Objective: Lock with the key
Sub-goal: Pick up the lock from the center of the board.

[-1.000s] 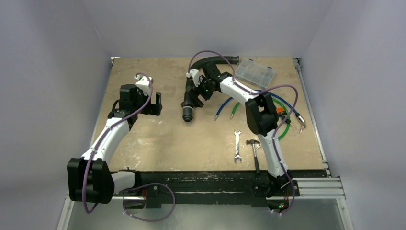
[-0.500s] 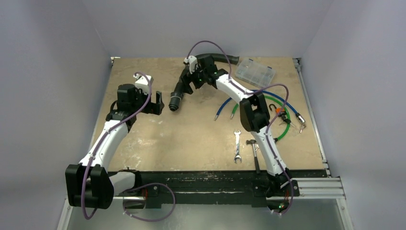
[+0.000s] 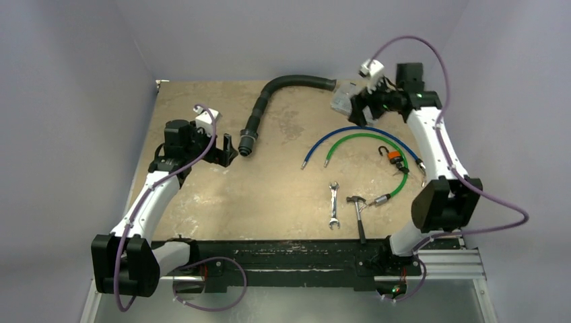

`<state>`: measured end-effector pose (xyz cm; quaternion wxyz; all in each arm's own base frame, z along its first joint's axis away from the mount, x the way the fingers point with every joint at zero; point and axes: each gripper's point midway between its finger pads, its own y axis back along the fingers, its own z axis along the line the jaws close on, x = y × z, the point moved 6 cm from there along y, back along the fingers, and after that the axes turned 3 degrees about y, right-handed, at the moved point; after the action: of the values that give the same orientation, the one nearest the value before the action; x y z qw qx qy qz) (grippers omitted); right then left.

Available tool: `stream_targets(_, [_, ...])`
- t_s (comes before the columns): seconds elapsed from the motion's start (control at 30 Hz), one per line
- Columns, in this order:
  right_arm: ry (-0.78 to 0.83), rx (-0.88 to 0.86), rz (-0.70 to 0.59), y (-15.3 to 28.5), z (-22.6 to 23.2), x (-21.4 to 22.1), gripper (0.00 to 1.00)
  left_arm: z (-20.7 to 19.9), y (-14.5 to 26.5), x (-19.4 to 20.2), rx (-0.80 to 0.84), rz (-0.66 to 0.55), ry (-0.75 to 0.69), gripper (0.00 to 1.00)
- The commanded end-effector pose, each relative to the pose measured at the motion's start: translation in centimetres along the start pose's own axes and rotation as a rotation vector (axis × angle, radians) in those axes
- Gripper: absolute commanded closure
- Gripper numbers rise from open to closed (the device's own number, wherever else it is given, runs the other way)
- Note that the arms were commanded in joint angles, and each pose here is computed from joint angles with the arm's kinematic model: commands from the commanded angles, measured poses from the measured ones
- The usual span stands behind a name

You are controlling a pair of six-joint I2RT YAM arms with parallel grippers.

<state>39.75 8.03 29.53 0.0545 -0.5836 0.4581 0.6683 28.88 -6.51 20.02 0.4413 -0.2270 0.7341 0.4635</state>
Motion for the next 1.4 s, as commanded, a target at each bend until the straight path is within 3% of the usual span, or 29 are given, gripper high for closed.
stream_targets(0.0, [-0.138, -0.067, 0.288, 4.1, 1.3, 10.8, 0.02, -0.5, 0.6, -1.2, 0.049, -0.058, -0.048, 0.00])
stream_targets(0.17, [-0.259, 0.041, 0.367, 7.8, 0.7, 17.1, 0.04, -0.8, 0.9, -1.4, 0.055, -0.068, -0.050, 0.00])
stream_targets(0.4, [-0.303, 0.210, 0.499, 8.3, -2.2, 21.6, 0.10, -0.8, 1.0, -1.5, 0.053, -0.069, -0.052, 0.00])
stream_targets(0.73, [-0.361, 0.241, 0.575, 5.3, -6.4, 23.9, 0.23, -0.9, 1.0, -1.5, 0.059, -0.063, -0.049, 0.00])
stream_targets(1.13, [-0.371, 0.320, 0.615, 3.5, -9.1, 25.8, 0.20, -0.8, 0.9, -1.6, 0.058, -0.061, -0.044, 0.00])
stream_targets(1.37, [-0.385, 0.262, 0.594, 2.2, -8.8, 25.5, 0.30, -0.8, 0.8, -1.5, 0.059, -0.058, -0.043, 0.00])
